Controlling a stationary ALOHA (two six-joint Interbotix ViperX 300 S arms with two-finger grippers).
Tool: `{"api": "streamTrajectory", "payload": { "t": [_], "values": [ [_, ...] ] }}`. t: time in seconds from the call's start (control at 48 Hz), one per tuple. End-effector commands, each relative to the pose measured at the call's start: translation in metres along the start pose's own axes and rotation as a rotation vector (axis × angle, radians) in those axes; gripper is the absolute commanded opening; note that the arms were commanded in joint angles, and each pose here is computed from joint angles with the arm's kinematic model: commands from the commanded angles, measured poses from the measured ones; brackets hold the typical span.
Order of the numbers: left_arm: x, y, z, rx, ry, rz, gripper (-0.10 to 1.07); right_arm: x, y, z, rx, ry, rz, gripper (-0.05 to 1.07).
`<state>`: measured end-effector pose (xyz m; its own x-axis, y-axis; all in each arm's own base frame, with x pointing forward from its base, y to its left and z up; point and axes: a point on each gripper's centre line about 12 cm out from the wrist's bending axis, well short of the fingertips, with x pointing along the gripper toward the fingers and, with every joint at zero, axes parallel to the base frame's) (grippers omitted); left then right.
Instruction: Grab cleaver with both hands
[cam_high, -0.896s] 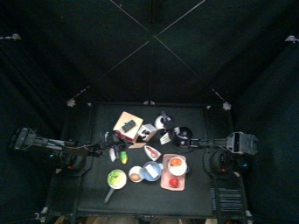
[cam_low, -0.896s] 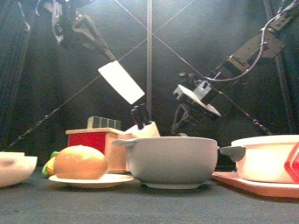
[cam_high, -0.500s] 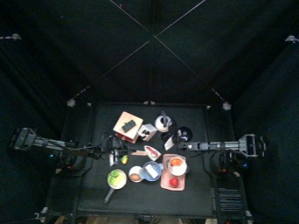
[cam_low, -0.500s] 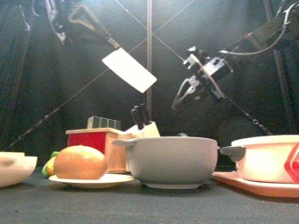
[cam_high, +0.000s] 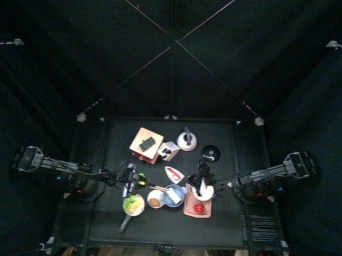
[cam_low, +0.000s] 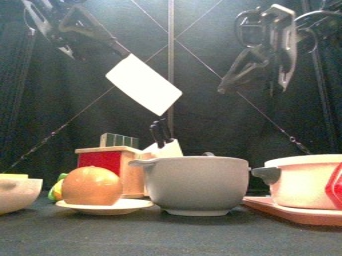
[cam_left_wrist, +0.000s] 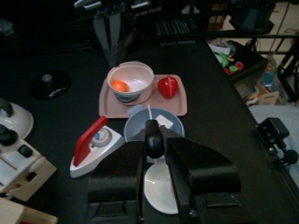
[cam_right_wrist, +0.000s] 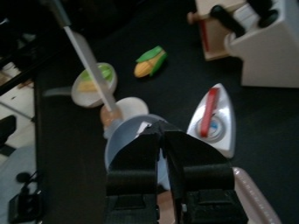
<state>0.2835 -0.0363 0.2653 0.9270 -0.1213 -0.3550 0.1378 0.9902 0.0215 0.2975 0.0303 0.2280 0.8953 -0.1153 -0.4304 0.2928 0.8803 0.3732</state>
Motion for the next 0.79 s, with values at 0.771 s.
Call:
{"api": "streamTrajectory", "payload": {
  "t": [0.771],
  "values": [
    [0.092, -0.013, 0.040, 0.117, -0.029, -0.131, 0.55, -0.055, 0.060, -0.038, 0.075, 0.085, 0.193, 0.78]
  ]
}}
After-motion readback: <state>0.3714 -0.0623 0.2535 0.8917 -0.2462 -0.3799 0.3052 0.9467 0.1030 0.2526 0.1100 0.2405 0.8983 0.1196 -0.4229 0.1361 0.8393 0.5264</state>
